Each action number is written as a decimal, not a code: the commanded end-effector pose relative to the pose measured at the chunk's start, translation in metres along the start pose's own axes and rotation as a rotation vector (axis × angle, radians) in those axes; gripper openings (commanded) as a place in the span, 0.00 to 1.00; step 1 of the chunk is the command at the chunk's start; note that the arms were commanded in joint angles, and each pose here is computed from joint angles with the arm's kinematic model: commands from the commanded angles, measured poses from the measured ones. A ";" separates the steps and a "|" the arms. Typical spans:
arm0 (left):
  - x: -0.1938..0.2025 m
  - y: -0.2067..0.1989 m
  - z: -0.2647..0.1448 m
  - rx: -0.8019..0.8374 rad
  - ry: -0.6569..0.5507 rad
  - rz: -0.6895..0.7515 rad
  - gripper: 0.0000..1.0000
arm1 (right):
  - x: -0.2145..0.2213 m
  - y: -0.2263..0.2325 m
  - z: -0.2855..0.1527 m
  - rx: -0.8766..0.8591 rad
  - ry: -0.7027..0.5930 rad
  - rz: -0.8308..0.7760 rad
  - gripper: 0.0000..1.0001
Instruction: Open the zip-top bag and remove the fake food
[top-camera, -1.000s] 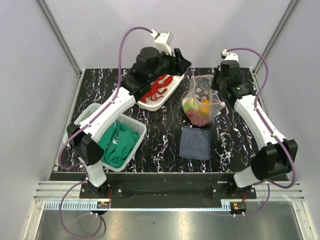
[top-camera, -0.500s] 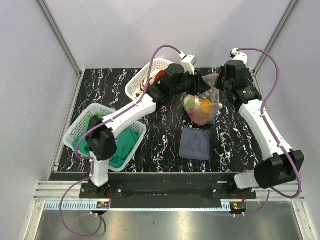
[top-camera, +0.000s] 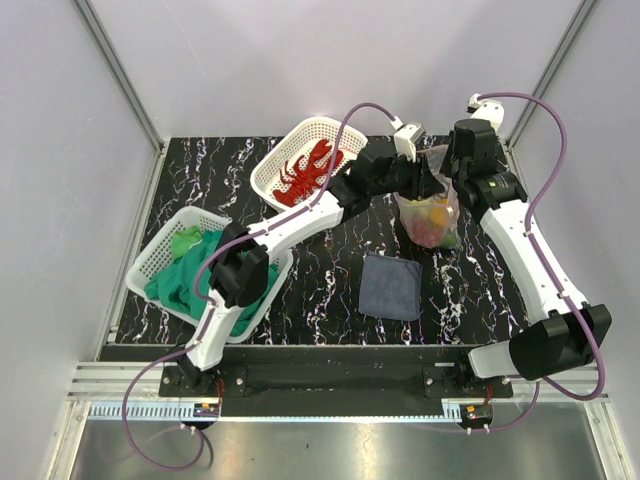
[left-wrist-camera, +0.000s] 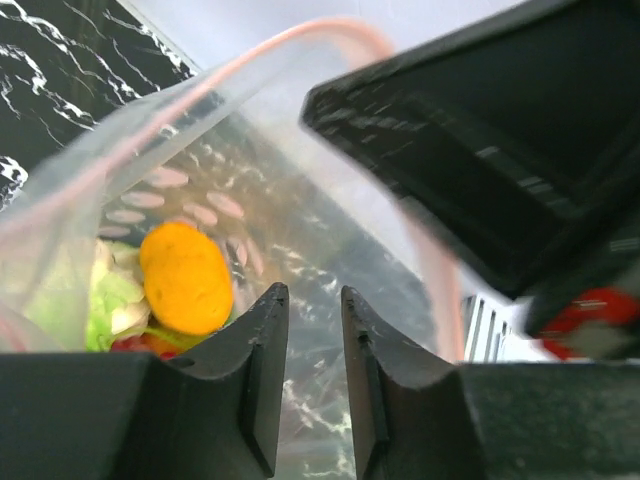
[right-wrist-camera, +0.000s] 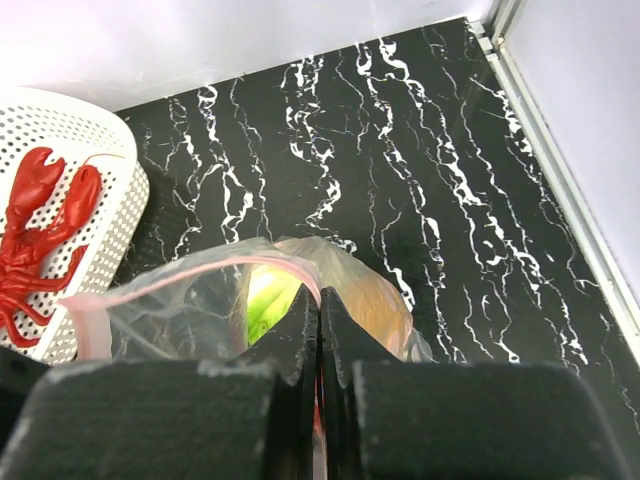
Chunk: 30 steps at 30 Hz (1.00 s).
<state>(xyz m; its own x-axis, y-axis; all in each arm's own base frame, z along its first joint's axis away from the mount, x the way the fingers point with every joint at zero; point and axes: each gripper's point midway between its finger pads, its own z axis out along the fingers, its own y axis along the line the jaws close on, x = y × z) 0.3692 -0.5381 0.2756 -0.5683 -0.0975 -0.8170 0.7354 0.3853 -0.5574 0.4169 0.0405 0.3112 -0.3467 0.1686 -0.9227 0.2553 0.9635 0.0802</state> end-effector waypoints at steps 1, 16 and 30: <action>-0.007 -0.004 0.004 0.090 -0.027 0.071 0.27 | -0.028 -0.008 -0.016 0.016 -0.095 0.016 0.00; 0.054 0.065 -0.002 -0.215 0.146 0.026 0.14 | -0.012 -0.008 -0.016 0.002 -0.062 0.012 0.00; 0.081 0.087 -0.011 -0.281 0.210 0.054 0.26 | -0.011 0.000 -0.014 -0.020 -0.037 0.041 0.00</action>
<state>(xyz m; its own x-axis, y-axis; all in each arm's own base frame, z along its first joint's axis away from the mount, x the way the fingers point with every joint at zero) 0.3774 -0.5213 0.1678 -0.6325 0.0789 -0.7705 0.6667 0.5618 -0.4898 0.4025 0.0463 0.2949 -0.4014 0.1603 -0.9018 0.2204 0.9725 0.0748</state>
